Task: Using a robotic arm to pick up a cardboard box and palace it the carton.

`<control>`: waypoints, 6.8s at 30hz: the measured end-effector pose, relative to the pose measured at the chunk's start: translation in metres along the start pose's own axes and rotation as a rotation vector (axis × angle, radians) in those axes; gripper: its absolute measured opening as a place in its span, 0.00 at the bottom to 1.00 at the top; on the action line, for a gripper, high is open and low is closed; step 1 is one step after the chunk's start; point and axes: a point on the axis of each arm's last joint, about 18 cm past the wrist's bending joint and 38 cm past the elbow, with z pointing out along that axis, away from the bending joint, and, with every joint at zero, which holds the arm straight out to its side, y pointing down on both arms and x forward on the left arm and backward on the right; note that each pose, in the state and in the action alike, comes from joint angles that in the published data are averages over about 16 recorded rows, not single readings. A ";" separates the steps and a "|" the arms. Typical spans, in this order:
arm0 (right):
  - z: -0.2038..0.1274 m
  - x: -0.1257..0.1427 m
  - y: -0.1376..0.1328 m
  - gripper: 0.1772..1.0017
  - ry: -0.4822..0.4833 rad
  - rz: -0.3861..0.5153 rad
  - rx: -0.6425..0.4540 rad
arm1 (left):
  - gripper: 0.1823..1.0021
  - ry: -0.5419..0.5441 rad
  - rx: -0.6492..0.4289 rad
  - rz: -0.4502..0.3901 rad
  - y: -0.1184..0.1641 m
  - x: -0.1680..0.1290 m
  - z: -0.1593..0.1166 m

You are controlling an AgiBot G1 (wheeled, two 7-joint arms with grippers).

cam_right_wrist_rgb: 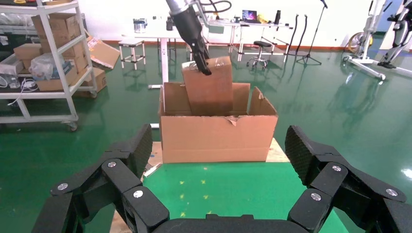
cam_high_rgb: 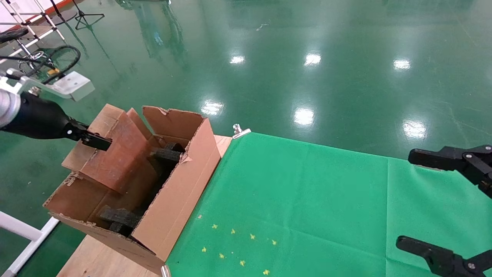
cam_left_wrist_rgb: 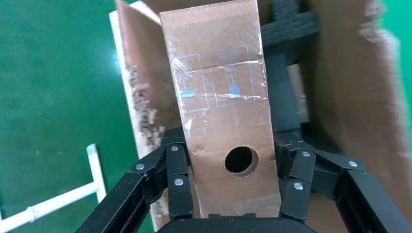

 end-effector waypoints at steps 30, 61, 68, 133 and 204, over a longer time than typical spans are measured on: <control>0.000 0.000 0.000 1.00 0.000 0.000 0.000 | 0.26 -0.053 -0.190 -0.193 0.059 -0.032 0.114; 0.000 0.000 0.000 1.00 0.000 0.000 0.000 | 0.55 -0.055 -0.199 -0.197 0.058 -0.031 0.117; 0.000 0.000 0.000 1.00 0.000 0.000 0.000 | 0.73 -0.037 -0.110 -0.150 0.035 -0.034 0.102; 0.000 0.000 0.000 1.00 0.001 0.001 0.000 | 1.00 0.830 0.644 0.360 -0.037 0.194 0.040; 0.000 0.000 0.000 1.00 0.002 0.001 0.000 | 1.00 1.042 1.082 0.517 -0.002 0.235 -0.033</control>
